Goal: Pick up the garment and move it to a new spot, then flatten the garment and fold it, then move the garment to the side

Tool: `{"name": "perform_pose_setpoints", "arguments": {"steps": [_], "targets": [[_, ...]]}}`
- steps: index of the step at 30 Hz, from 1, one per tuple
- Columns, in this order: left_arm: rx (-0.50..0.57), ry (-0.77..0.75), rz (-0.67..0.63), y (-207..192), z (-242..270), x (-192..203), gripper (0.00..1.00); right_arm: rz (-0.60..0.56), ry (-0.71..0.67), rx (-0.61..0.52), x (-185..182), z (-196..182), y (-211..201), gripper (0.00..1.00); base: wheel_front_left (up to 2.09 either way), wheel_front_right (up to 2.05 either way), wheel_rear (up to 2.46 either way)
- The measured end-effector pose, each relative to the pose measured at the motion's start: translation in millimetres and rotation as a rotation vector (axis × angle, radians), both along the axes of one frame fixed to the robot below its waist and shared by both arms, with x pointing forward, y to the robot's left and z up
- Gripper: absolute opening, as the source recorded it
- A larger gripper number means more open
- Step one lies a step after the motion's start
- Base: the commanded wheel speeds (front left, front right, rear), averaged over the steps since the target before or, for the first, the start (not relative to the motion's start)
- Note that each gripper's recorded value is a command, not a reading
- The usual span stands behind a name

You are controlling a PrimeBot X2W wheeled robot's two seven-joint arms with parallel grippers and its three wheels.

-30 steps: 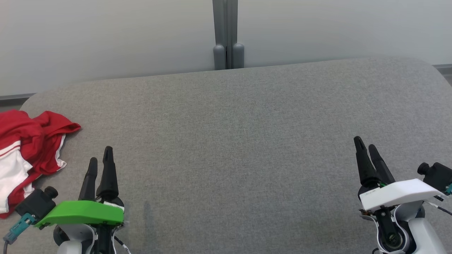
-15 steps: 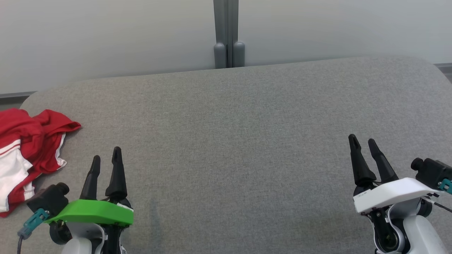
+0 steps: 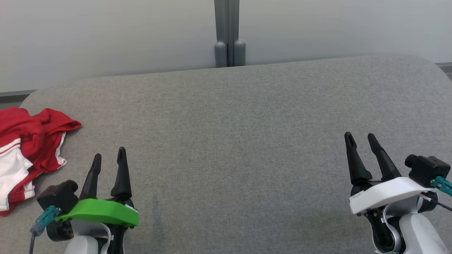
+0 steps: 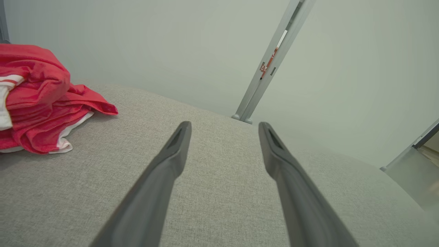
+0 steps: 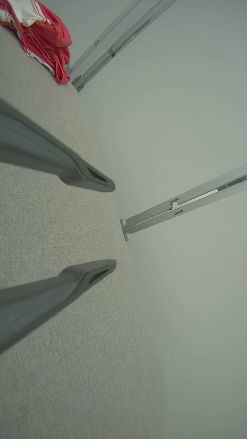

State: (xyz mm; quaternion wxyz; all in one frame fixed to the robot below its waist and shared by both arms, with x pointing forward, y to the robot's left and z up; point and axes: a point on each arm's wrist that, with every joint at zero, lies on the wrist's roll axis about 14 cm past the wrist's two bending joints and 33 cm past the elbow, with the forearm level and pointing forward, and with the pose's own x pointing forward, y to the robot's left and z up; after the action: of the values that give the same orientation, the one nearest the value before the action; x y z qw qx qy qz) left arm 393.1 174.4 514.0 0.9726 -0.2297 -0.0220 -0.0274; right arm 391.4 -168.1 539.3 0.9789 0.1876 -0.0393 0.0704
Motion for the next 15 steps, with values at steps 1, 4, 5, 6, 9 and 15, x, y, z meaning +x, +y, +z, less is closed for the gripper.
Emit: {"name": "perform_pose_setpoints", "arguments": {"steps": [1, 4, 5, 6, 9, 15], "targets": [[0.008, 0.000, -0.001, -0.2, -0.4, 0.0, 1.00, 0.001, -0.002, -0.007, 0.0, 0.3, 0.6, 1.00, 0.00, 0.00, 0.00], [0.036, 0.002, -0.003, -1.2, -2.3, -0.3, 1.00, 0.002, -0.014, -0.028, 0.1, 2.7, 1.9, 1.00, 0.00, 0.00, 0.00], [0.043, 0.002, -0.004, -1.4, -2.7, -0.4, 1.00, 0.002, -0.019, -0.037, 0.1, 3.6, 2.3, 1.00, 0.00, 0.00, 0.00], [0.051, 0.003, -0.003, -1.5, -3.6, -0.6, 1.00, 0.002, -0.022, -0.048, 0.1, 4.2, 2.9, 1.00, 0.00, 0.00, 0.00], [0.079, 0.007, -0.005, -2.0, -6.2, -1.0, 1.00, 0.004, -0.027, -0.072, 0.1, 5.0, 4.5, 1.00, 0.00, 0.00, 0.00], [0.123, 0.007, 0.001, -1.4, -8.5, -1.2, 1.00, 0.004, -0.040, -0.117, -0.5, 6.6, 6.3, 1.00, 0.00, 0.00, 0.00]]}}
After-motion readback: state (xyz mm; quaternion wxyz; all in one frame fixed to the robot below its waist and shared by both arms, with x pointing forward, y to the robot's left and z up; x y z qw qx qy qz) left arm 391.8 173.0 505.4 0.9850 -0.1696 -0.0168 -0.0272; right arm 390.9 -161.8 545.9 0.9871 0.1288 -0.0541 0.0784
